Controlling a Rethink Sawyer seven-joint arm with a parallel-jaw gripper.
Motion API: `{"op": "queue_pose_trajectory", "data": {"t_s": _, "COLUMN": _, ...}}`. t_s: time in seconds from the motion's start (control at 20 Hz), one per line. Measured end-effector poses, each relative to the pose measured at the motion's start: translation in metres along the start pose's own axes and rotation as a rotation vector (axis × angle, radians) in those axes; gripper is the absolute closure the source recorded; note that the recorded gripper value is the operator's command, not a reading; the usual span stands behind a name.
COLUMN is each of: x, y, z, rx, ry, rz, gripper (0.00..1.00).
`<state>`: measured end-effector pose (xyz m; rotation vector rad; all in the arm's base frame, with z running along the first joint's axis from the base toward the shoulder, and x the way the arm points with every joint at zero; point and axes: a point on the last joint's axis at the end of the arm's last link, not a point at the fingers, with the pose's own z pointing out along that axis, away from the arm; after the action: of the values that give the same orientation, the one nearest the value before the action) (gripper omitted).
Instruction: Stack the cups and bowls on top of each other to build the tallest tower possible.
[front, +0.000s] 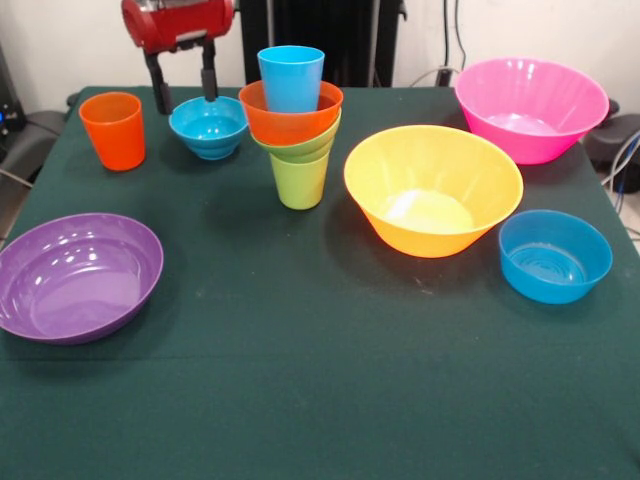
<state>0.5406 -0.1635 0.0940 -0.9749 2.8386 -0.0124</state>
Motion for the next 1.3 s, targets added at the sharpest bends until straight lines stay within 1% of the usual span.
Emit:
{"op": "queue_pose_trajectory", "data": {"t_s": 0.15, "x": -0.004, "y": -0.002, "z": 0.005, "rx": 0.001, "ry": 0.013, "rz": -0.013, "gripper": 0.0}}
{"op": "queue_pose_trajectory", "data": {"t_s": 0.25, "x": -0.007, "y": -0.004, "z": 0.01, "rx": 0.002, "ry": 0.042, "rz": -0.033, "gripper": 0.0}}
{"op": "queue_pose_trajectory", "data": {"t_s": 0.3, "x": -0.007, "y": -0.004, "z": 0.011, "rx": 0.002, "ry": 0.045, "rz": -0.034, "gripper": 0.0}}
{"op": "queue_pose_trajectory", "data": {"t_s": 0.4, "x": -0.007, "y": -0.005, "z": 0.012, "rx": 0.004, "ry": 0.078, "rz": -0.05, "gripper": 0.0}}
{"op": "queue_pose_trajectory", "data": {"t_s": 0.65, "x": -0.002, "y": -0.009, "z": 0.011, "rx": -0.003, "ry": 0.121, "rz": -0.047, "gripper": 0.0}}
{"op": "queue_pose_trajectory", "data": {"t_s": 0.8, "x": 0.0, "y": -0.01, "z": 0.011, "rx": -0.006, "ry": 0.132, "rz": -0.046, "gripper": 0.0}}
{"op": "queue_pose_trajectory", "data": {"t_s": 0.85, "x": 0.001, "y": -0.01, "z": 0.011, "rx": -0.008, "ry": 0.138, "rz": -0.044, "gripper": 0.0}}
{"op": "queue_pose_trajectory", "data": {"t_s": 0.9, "x": 0.003, "y": -0.01, "z": 0.011, "rx": -0.013, "ry": 0.154, "rz": -0.042, "gripper": 0.0}}
{"op": "queue_pose_trajectory", "data": {"t_s": 1.1, "x": 0.008, "y": -0.011, "z": 0.011, "rx": -0.024, "ry": 0.181, "rz": -0.034, "gripper": 0.0}}
{"op": "queue_pose_trajectory", "data": {"t_s": 1.3, "x": 0.01, "y": -0.012, "z": 0.016, "rx": -0.037, "ry": 0.188, "rz": -0.025, "gripper": 0.0}}
